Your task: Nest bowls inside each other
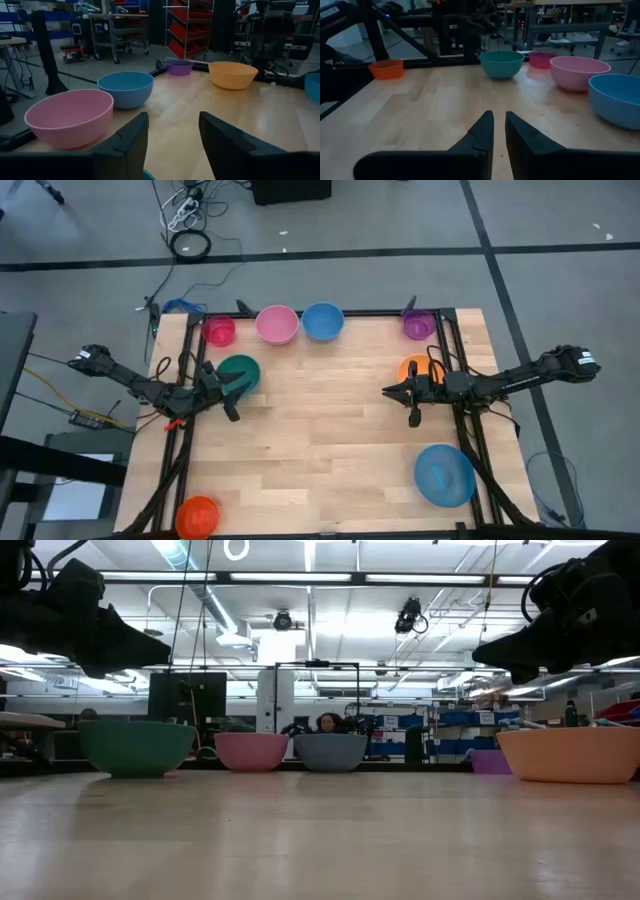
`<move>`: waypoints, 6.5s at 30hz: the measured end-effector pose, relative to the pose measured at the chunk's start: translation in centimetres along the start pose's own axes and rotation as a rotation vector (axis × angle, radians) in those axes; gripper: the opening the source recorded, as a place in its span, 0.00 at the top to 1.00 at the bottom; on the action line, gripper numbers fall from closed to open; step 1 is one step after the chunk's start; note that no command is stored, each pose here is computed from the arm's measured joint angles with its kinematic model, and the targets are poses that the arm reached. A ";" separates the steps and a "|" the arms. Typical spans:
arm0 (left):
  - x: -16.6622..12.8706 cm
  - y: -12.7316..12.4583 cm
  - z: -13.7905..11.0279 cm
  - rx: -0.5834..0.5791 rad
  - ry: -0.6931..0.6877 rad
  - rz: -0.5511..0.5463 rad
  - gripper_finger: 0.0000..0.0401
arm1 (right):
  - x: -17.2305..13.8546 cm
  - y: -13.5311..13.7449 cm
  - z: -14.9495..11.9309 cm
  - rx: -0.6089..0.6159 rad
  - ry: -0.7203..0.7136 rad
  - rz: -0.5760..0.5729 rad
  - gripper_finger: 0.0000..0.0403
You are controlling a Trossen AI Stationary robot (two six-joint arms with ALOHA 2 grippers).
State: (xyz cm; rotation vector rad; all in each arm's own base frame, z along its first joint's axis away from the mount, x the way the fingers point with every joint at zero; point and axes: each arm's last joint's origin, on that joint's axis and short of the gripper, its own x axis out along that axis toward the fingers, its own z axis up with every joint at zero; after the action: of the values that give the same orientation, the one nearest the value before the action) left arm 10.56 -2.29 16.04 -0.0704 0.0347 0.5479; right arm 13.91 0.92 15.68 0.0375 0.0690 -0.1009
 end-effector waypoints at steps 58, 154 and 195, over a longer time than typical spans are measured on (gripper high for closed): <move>-0.1 -0.1 1.9 -0.201 -0.128 -0.036 0.54 | 0.1 0.2 1.7 0.193 -0.122 0.043 0.90; -0.1 -0.8 1.2 -0.166 -0.050 -0.262 0.54 | 5.6 -0.6 3.8 0.458 1.103 -0.330 0.72; -0.2 -1.0 0.8 -0.190 -0.010 -0.336 0.54 | 21.7 1.3 8.7 0.097 0.941 -0.005 0.68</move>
State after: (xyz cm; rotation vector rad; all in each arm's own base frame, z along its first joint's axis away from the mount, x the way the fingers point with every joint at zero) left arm 10.94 -3.19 16.95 -0.2537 -0.0386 0.2139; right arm 36.18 -0.26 22.89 0.1799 1.0043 -0.0847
